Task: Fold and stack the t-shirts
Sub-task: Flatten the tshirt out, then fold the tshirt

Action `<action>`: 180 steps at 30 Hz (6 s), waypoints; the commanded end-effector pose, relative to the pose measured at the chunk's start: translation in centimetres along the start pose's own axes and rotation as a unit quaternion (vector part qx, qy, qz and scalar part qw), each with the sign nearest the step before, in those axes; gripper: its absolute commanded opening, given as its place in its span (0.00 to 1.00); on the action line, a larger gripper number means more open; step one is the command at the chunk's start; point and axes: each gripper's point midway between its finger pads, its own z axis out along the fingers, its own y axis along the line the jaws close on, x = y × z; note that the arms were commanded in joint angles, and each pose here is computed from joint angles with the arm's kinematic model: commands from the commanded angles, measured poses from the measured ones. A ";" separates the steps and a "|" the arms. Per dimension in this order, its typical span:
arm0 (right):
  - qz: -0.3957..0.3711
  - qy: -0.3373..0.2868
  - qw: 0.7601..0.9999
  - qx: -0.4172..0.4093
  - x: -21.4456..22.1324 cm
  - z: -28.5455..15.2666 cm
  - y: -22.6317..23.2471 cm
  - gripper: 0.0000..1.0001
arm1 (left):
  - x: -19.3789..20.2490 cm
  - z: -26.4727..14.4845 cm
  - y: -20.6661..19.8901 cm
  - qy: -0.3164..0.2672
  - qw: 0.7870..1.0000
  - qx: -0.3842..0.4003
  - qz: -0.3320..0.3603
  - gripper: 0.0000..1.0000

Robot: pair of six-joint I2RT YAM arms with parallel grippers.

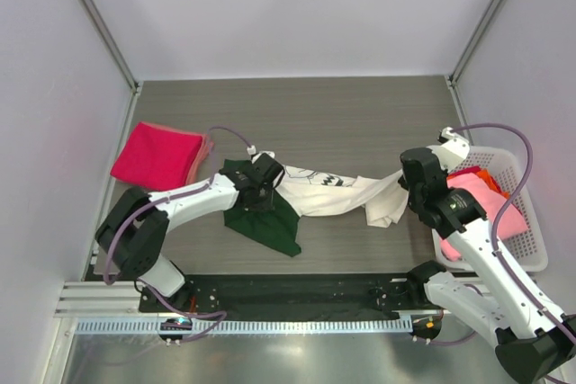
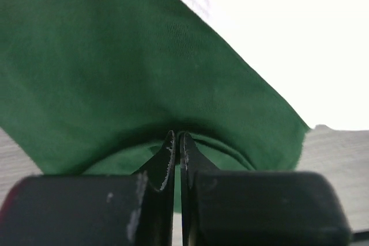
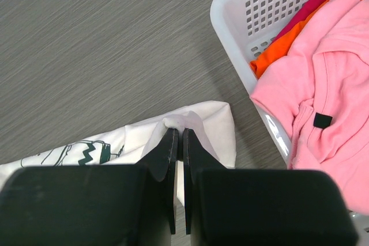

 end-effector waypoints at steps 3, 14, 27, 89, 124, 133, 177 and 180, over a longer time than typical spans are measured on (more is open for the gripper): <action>0.006 -0.009 1.000 -0.005 -0.4 0.2 0.4 0.01 | -0.9 -3.1 -0.2 -0.027 0.999 0.028 -0.023 0.00; -0.084 0.081 0.991 -0.064 2.1 4.0 6.7 0.01 | -9.8 -9.7 8.6 -0.109 0.973 0.033 -0.200 0.00; -0.021 -0.005 0.968 -0.249 -15.4 -4.8 16.9 0.01 | -22.3 -33.3 15.2 -0.357 0.897 0.004 -0.261 0.00; 0.082 -0.010 0.959 -0.272 -22.7 3.1 16.7 0.01 | -35.3 -51.7 10.2 -0.678 0.696 0.190 -0.142 0.00; 0.150 0.146 0.973 -0.099 8.9 -0.3 -3.5 0.02 | -0.6 -24.4 10.4 -0.349 0.878 0.202 -0.257 0.00; 0.113 0.182 0.974 -0.072 9.0 2.8 -2.7 0.01 | -5.4 -23.8 11.6 -0.357 0.887 0.154 -0.249 0.00; 0.032 0.186 0.982 0.004 5.8 14.4 -0.2 0.01 | -21.6 -15.7 14.0 -0.329 0.913 0.048 -0.236 0.00; 0.032 0.189 0.981 0.007 6.0 14.8 -0.1 0.01 | -22.5 -14.7 14.0 -0.323 0.914 0.047 -0.241 0.00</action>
